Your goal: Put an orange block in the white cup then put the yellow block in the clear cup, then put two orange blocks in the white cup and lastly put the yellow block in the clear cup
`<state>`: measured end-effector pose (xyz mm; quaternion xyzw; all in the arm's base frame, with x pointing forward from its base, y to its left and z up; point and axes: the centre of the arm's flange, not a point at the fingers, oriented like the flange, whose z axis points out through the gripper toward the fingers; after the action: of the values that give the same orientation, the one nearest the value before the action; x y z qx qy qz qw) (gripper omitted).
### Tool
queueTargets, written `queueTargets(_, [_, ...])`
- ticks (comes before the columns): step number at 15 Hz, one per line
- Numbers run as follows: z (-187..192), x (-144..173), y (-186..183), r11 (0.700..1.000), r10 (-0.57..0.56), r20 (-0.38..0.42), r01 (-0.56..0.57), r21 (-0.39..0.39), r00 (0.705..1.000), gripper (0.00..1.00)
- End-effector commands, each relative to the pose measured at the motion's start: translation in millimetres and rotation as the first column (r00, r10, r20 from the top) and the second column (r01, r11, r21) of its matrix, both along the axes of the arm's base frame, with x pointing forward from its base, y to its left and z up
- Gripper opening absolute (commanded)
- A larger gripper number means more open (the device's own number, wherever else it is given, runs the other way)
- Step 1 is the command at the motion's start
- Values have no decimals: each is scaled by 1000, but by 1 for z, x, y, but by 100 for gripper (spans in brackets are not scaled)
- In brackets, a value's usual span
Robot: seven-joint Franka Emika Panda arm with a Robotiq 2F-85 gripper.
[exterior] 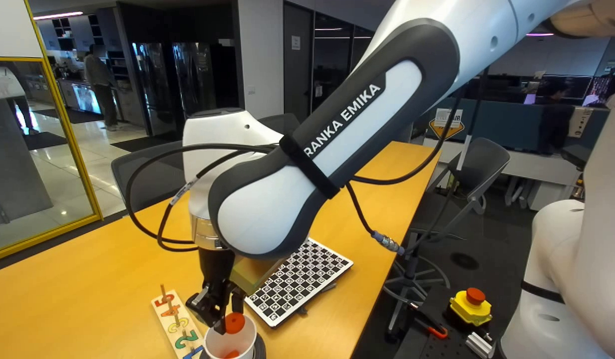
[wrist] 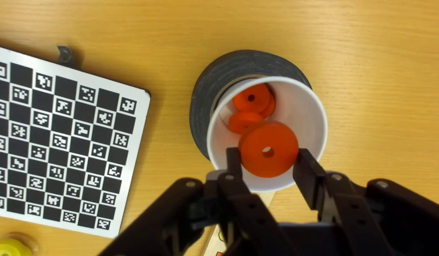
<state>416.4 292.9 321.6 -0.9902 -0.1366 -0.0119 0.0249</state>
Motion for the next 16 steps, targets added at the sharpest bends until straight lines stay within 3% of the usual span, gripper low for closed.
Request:
queueTargets(1, [2, 0, -2, 999, 10, -3, -10, 35, 1000, 60])
queueTargets(6, [3, -2, -3, 1000, -7, 0, 7, 27, 1000, 97])
queueTargets(7, [6, -5, -5, 1000, -13, 4, 13, 12, 1000, 100])
queueTargets(12, [40, -43, -26, 994, -94, 23, 95, -49, 995, 100])
queueTargets(16, [76, -87, -64, 981, -187, 14, 188, -57, 982, 100])
